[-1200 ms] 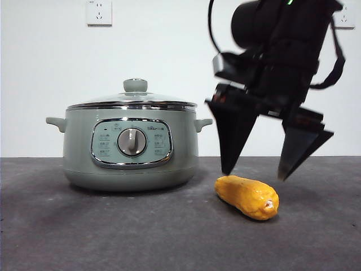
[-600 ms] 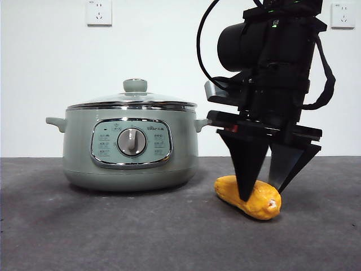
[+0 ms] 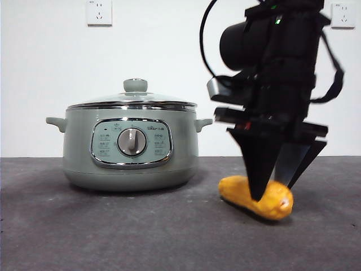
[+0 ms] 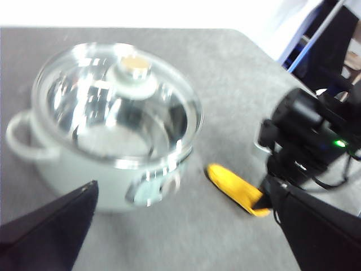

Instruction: Pick up the corn,open the lid,put the corn in the pot,close the lid

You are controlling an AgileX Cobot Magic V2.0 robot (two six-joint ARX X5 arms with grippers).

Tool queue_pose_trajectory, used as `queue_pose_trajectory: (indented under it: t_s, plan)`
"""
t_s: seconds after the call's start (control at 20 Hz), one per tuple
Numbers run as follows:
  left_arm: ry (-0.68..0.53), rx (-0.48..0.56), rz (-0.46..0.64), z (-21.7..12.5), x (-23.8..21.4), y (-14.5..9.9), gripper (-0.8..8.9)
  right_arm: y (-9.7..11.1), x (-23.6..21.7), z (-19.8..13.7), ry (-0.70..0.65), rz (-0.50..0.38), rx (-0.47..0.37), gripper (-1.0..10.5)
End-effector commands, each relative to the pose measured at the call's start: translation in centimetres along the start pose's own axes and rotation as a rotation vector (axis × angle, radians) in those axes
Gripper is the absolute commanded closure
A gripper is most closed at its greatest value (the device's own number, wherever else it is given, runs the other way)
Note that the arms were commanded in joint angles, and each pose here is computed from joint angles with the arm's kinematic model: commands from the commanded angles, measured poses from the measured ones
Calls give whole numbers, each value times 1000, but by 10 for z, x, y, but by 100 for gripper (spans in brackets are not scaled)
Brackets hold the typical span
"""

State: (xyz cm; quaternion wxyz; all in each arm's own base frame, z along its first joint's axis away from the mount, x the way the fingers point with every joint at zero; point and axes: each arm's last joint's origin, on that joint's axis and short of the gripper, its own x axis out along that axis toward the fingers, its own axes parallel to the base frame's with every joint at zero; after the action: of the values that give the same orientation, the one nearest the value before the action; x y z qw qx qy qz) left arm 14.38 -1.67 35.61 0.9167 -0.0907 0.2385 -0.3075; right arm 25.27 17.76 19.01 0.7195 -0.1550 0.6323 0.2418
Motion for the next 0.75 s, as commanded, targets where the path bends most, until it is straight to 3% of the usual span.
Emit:
queue_pose_trajectory:
  t_s: [0.05,0.5,0.75]
  plan:
    - [-1,18,-30,15,15,4,189,3,-32,-9,-87,-2,-23,958]
    - [135,181,20,83,132,2,189,11,-181,-78,-625,22,-36,958]
    - [214,289,139,91,197,2,189,13,-229,-108,-753,-6,-30,958]
